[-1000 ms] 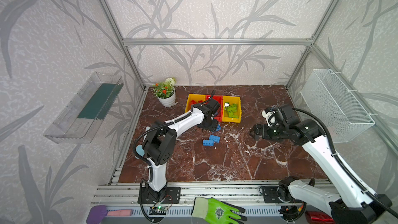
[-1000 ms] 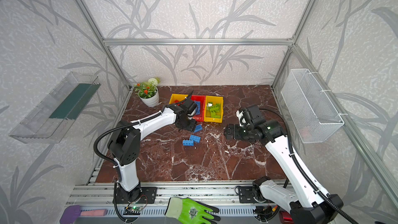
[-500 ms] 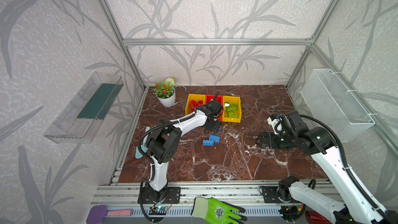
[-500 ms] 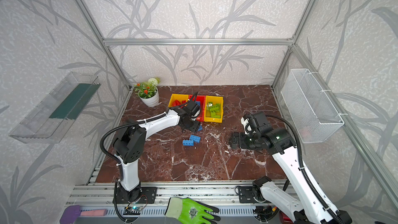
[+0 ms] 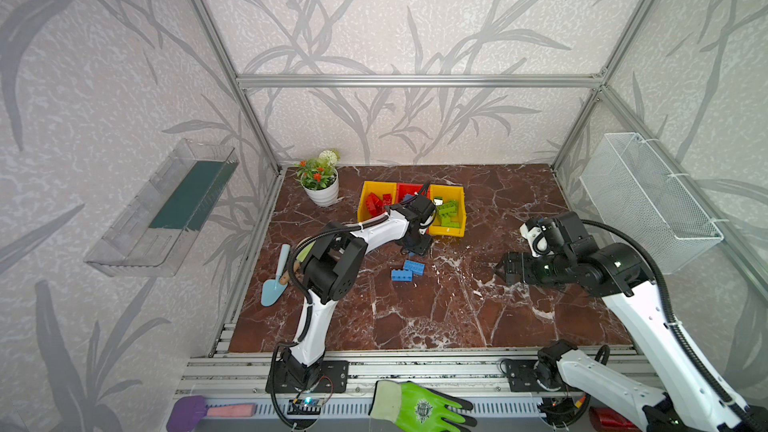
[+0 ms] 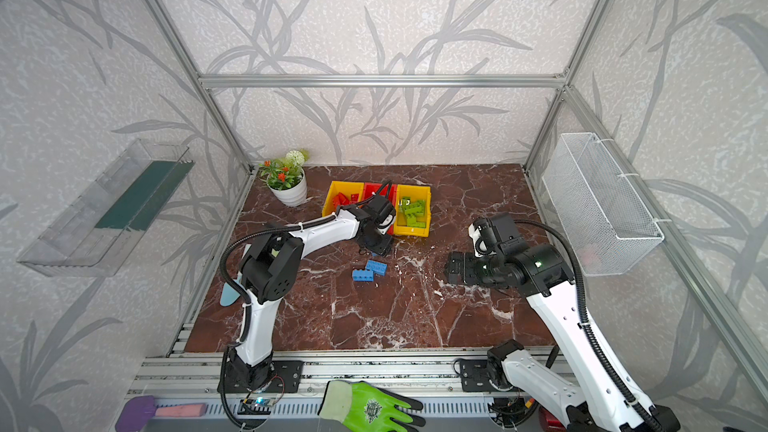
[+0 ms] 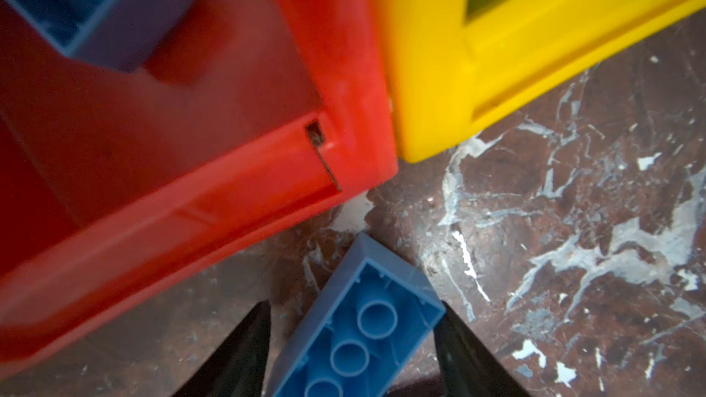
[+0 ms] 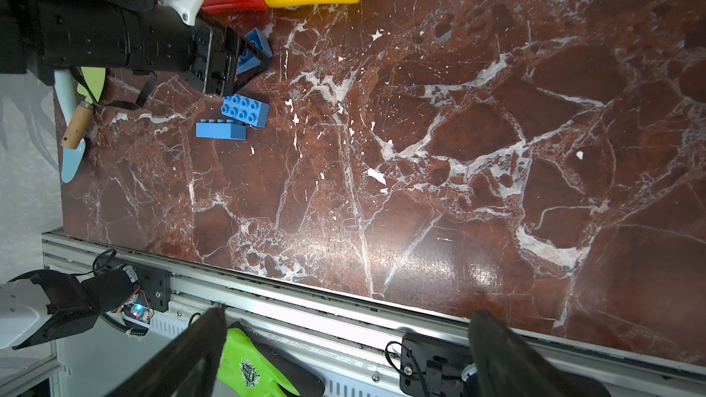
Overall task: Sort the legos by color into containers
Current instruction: 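Lower the left gripper onto another blue brick in the pile and grasp, then carry the blue brick into the red bin and release it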
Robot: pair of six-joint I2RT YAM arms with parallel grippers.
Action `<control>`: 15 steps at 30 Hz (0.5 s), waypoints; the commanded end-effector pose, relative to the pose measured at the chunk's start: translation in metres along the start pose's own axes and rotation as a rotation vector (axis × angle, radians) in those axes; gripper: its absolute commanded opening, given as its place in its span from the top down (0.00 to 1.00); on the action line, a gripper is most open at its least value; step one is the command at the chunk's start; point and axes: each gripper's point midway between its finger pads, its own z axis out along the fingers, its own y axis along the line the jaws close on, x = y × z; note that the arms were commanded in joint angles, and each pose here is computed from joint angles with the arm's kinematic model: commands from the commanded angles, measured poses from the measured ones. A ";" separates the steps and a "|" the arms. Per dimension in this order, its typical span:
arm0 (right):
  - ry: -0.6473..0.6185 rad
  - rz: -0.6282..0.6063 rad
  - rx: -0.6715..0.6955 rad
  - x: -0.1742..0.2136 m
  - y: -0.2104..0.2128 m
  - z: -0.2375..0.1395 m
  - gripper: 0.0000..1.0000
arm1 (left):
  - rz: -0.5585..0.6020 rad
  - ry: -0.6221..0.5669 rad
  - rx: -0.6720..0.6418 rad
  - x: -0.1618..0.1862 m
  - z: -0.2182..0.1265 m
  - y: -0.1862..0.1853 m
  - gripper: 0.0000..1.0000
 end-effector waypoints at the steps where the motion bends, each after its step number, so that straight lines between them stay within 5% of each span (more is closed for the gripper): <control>1: -0.020 0.017 0.000 -0.007 0.002 -0.002 0.01 | -0.003 0.027 0.022 0.007 0.001 -0.002 0.42; 6: -0.013 0.027 -0.018 -0.011 0.006 0.007 0.01 | -0.038 0.030 0.024 0.020 -0.008 -0.002 0.68; 15: 0.005 0.005 -0.048 -0.027 0.017 0.025 0.01 | -0.053 -0.026 -0.061 0.007 -0.055 0.012 0.74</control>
